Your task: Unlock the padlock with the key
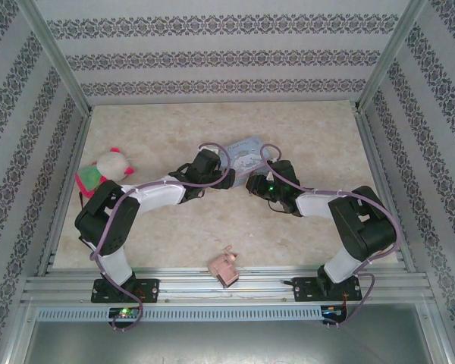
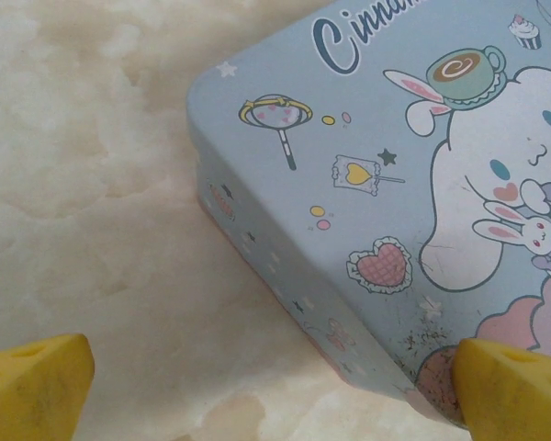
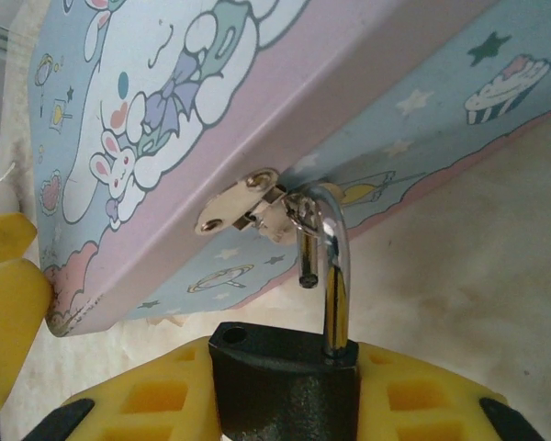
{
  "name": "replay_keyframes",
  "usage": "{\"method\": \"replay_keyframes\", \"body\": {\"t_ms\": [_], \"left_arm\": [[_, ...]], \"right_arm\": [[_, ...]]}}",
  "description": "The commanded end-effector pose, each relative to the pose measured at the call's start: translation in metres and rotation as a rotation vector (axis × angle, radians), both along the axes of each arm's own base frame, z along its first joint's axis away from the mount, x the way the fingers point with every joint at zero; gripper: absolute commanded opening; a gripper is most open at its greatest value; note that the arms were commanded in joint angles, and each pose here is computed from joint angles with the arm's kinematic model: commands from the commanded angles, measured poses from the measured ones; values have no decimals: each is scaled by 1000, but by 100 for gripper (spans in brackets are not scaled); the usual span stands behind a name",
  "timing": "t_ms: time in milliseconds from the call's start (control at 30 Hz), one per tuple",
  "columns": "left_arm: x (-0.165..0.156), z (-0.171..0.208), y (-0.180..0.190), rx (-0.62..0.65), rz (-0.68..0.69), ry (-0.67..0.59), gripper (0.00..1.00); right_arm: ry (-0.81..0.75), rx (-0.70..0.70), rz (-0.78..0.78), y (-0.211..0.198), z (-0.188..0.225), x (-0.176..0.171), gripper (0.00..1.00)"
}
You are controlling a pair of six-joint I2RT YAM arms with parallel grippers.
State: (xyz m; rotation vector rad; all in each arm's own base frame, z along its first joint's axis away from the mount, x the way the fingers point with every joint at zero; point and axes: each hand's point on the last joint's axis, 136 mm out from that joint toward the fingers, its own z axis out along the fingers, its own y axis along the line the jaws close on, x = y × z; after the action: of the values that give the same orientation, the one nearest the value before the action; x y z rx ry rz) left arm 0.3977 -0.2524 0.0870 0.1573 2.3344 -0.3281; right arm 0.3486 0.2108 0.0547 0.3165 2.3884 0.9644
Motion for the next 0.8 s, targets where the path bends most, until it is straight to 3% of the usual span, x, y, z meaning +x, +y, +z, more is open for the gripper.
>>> {"method": "replay_keyframes", "body": {"t_ms": [0, 767], "left_arm": [[-6, -17, 4, 56, 4, 49, 99], [-16, -31, 13, 78, 17, 84, 99]], "right_arm": [[-36, 16, -63, -9, 4, 11, 27], [-55, 19, -253, -39, -7, 31, 27]]}}
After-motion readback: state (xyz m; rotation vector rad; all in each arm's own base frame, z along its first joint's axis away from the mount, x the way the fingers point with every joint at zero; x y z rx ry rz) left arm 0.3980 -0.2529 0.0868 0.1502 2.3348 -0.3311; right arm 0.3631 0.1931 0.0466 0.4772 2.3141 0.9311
